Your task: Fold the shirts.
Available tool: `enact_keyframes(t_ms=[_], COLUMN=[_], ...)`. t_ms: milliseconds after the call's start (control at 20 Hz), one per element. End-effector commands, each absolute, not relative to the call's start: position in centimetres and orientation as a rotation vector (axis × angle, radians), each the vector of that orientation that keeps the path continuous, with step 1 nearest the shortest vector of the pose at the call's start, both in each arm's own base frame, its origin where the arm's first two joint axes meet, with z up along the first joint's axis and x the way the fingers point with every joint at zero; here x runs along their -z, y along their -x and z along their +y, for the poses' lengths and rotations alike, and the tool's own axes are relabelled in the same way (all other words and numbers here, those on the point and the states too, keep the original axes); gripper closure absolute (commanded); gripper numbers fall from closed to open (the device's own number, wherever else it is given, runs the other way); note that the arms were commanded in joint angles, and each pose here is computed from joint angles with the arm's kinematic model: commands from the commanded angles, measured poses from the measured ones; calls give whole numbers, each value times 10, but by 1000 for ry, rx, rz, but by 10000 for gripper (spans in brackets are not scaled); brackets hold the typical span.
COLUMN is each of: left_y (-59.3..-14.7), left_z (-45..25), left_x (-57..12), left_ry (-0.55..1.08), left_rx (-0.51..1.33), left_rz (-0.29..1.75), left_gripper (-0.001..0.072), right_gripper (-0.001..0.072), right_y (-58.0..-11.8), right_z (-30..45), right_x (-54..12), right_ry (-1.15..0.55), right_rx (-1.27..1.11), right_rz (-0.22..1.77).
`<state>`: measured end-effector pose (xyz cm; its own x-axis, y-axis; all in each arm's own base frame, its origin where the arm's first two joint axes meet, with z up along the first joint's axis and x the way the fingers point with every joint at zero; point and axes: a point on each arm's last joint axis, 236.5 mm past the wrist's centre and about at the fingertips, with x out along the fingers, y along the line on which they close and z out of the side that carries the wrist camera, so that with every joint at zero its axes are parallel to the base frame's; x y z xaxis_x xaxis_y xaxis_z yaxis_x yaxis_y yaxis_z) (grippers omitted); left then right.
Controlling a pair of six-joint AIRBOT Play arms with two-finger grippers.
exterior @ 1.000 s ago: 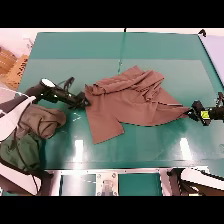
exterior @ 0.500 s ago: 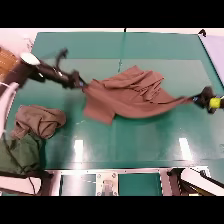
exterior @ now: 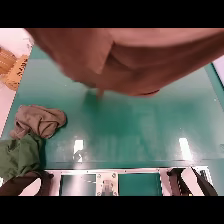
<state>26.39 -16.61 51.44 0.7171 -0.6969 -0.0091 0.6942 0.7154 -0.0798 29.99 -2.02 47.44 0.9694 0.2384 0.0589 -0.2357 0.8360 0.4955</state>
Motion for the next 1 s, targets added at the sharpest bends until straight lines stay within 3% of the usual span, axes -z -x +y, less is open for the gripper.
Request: enact_keyframes(t_ms=[0,200,400,550,700,950], left_y=[-164,-145,-219,-299,-385,-482], left_z=[-142,-141,-140,-140,-147,-173], left_x=[-588,-583,-519,-440,-330,-131], left_ry=[-4,-19,29,117,207,300], left_rx=[653,649,633,621,608,579], left_rz=[-267,-258,-30,199,456,835], left_gripper=[685,685,685,685,684,684], right_gripper=[694,694,694,694,694,694], right_y=[-243,-241,-268,-309,-365,-441], right_z=[10,1,-29,-55,-64,-84], right_x=[-568,-565,-514,-432,-310,-111], right_ry=[-334,-287,-350,-463,-602,-808], right_rx=[-188,-107,-65,-80,-122,-27], right_rz=[-278,-253,-116,48,257,562])
